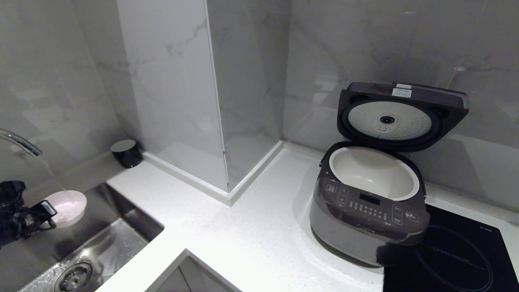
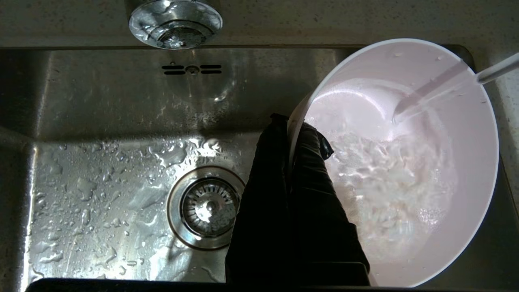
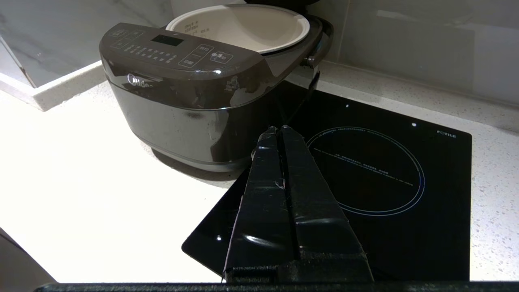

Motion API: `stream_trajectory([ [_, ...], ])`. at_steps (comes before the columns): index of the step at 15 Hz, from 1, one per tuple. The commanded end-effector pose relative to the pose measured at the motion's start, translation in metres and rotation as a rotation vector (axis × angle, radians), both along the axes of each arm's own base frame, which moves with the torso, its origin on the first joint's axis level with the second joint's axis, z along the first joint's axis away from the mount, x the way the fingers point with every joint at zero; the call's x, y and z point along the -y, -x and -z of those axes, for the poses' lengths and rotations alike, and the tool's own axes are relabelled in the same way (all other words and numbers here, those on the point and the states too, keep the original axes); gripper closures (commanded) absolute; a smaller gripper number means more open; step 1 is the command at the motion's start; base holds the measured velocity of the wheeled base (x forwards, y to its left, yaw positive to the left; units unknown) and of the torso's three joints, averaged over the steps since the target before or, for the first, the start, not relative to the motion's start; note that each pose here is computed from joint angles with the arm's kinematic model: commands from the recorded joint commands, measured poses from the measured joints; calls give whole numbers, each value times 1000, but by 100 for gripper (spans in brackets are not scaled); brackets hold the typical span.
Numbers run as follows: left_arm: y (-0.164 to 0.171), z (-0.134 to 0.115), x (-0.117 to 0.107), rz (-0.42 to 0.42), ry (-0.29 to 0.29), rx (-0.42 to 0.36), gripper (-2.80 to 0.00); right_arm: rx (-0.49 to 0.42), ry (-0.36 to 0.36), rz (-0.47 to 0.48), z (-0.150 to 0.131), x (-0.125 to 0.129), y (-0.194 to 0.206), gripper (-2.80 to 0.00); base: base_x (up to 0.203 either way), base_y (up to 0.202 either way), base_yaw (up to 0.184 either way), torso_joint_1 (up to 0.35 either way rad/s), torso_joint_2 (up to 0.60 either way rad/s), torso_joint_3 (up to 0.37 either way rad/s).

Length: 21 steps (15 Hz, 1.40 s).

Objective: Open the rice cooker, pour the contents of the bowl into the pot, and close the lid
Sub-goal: Fill a bowl with water from the tap

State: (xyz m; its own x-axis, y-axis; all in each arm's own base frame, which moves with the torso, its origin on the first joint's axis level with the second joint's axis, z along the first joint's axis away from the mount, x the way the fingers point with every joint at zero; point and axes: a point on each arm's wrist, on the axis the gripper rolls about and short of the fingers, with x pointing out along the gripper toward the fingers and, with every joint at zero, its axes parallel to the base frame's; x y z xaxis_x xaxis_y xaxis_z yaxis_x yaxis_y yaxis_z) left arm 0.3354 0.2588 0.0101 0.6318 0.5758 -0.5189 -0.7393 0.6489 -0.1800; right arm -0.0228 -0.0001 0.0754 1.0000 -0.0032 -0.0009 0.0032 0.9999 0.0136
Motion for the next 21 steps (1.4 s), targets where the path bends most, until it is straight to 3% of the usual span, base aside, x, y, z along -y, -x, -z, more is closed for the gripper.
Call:
stream_trajectory([
  [1,0,-2,0,-1,-4,8,0,-1,0,0,0,0,0,0,0,0,0,0,0,0],
  [13,-1,-3,0,0,-8,12,0,0,0,0,0,0,0,0,0,0,0,0,0,0],
  [21,-2,-4,-2,-12,20,5,0,-1,0,0,0,0,0,0,0,0,0,0,0,0],
])
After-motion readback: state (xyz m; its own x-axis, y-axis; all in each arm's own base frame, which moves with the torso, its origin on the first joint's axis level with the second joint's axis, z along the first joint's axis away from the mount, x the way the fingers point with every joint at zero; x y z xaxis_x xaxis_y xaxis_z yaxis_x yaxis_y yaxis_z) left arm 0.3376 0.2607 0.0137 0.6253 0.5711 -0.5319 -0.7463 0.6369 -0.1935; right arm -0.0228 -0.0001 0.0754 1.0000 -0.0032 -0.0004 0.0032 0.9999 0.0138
